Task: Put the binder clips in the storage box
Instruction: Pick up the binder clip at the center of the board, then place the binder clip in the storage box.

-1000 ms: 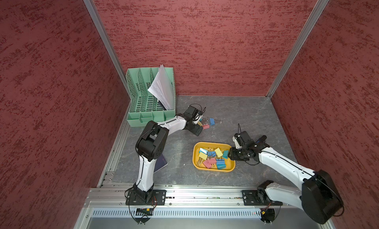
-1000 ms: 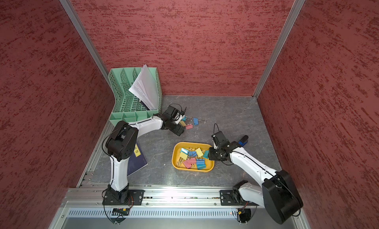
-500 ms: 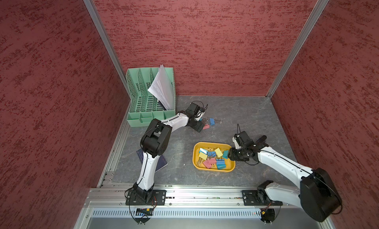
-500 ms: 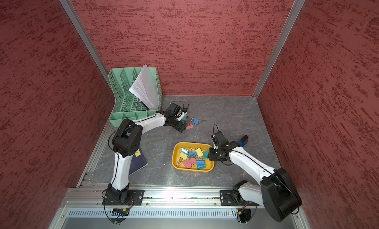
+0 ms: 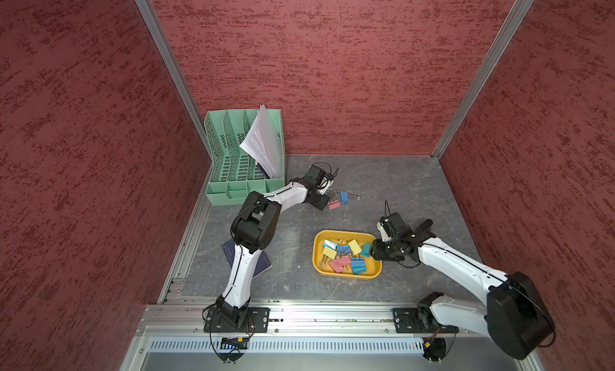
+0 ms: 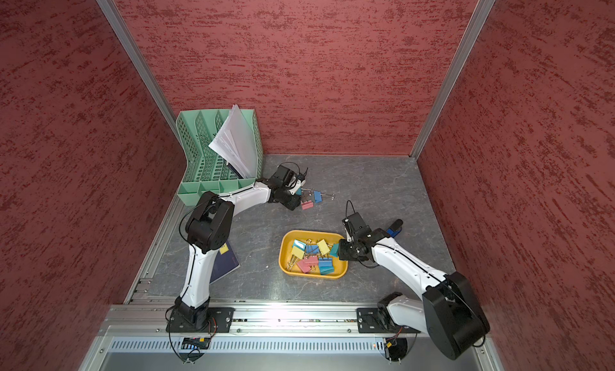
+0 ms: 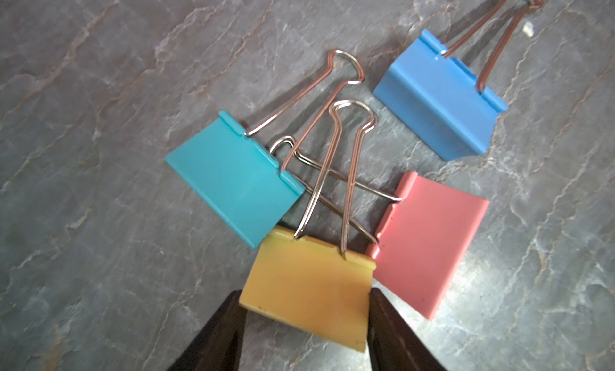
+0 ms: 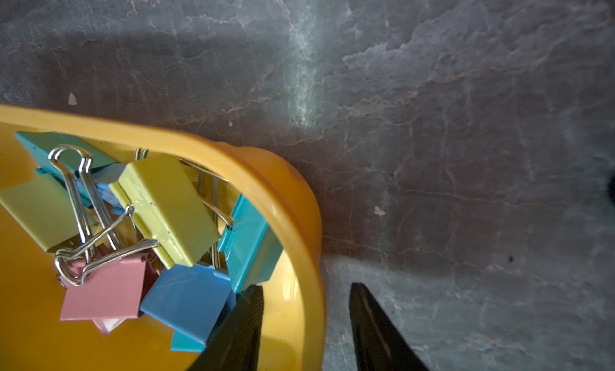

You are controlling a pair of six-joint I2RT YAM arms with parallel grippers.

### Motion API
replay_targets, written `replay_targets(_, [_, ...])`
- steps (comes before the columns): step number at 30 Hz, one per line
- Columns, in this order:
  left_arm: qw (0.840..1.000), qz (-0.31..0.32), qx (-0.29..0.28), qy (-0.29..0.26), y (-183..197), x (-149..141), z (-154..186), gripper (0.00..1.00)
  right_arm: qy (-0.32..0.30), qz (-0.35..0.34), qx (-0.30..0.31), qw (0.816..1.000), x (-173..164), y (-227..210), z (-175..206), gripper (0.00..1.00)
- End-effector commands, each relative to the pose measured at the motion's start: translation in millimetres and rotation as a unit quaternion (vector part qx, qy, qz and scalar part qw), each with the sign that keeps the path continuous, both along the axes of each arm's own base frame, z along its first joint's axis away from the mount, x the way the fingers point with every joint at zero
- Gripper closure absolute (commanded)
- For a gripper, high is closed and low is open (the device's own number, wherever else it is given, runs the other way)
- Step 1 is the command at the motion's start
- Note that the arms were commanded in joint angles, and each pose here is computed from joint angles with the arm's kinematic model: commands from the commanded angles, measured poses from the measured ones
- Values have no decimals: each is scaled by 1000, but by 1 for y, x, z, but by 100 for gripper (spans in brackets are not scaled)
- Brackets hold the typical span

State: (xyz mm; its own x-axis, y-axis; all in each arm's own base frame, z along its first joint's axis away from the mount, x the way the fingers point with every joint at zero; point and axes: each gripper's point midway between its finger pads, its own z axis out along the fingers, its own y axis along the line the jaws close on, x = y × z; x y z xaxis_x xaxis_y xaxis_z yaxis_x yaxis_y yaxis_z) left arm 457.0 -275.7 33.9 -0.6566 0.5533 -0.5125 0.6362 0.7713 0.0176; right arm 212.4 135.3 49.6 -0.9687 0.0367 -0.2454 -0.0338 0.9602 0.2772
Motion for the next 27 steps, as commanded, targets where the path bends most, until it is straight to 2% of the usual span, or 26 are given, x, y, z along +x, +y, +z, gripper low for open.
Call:
replay_targets(1, [1000,12,-7,-19,9,-7,20,43,-10,10,2,1000,3,5,4,53])
replay_targets(5, [999,21,-6,-44,16,-24,46,43,-9,11,3,1000,3,5,3,53])
replay_targets(8, [998,16,4,-61,18,-47,65,43,-11,11,4,1000,3,5,4,53])
replay_targets(12, [997,8,10,-81,14,-87,92,43,-11,11,6,1000,3,6,5,53])
replay_targets(16, [996,-19,12,-81,-3,-140,110,42,-13,13,8,1000,3,6,6,53])
replay_targets(19, [997,-38,-1,-63,-16,-181,110,41,-13,12,8,1000,3,6,6,53])
replay_targets(24, [999,-48,4,-11,-23,-242,85,41,-18,12,13,1000,2,6,10,53])
replay_targets(27, [999,-48,0,8,-29,-268,73,41,-19,12,13,1000,2,6,9,53])
